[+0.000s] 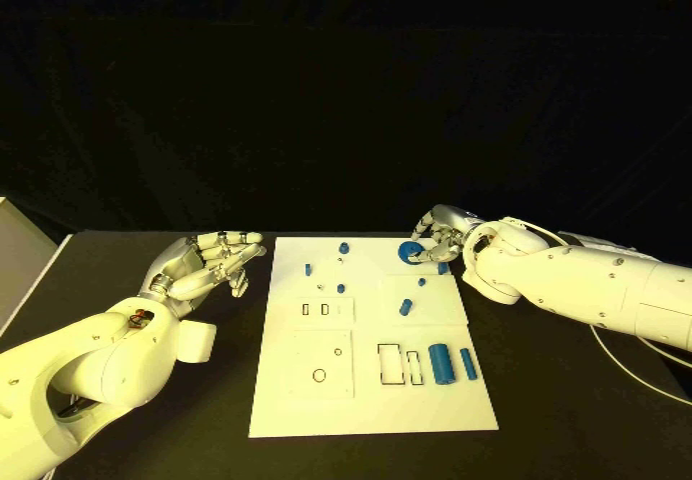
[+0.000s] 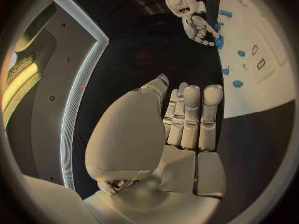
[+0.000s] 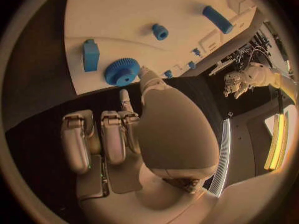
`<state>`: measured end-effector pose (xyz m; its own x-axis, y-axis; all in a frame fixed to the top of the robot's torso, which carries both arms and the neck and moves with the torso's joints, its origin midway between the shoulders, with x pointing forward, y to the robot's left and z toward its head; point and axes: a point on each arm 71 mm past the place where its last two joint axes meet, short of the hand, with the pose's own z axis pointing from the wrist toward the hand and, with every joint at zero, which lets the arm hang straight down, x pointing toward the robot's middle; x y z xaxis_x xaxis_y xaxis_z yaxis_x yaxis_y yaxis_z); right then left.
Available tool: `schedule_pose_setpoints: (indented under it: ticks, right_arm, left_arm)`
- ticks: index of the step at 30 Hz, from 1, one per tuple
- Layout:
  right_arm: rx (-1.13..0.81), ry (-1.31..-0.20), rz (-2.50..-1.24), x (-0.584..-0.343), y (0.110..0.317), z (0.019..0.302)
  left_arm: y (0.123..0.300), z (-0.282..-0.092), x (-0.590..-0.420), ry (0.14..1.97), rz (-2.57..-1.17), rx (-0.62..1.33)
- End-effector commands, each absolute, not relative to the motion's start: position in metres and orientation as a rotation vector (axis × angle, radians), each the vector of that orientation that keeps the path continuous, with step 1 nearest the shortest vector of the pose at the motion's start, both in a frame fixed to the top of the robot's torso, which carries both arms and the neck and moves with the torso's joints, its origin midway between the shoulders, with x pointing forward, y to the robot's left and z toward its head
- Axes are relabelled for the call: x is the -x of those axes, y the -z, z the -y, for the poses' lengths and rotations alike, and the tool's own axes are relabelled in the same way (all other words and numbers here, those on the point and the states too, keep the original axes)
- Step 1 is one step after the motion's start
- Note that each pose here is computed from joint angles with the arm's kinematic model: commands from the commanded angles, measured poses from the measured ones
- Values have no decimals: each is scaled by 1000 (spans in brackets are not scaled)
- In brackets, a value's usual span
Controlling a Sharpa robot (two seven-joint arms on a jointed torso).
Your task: Assemble the parts on the task board
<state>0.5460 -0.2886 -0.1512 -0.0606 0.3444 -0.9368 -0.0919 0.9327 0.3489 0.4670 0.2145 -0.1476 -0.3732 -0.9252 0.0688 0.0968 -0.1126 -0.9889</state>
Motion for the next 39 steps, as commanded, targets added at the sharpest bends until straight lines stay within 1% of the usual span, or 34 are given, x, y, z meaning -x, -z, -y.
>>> schedule_pose_setpoints:
  ticks: [1,8,16,28,39]
  right_arm:
    - [-183,-338,-1607,-547,153,288]
    - [-173,-326,-1614,-548,156,285]
    - [-175,-294,-1615,-552,158,290]
    - [-166,-291,-1657,-554,166,286]
    - [-164,-298,-1675,-554,168,283]
  left_arm:
    - [147,-212,-466,1630,-1344,975]
    - [147,-212,-466,1630,-1344,975]
    - [147,-213,-466,1627,-1344,976]
    - [147,-213,-467,1627,-1345,977]
    - [147,-213,-467,1628,-1346,977]
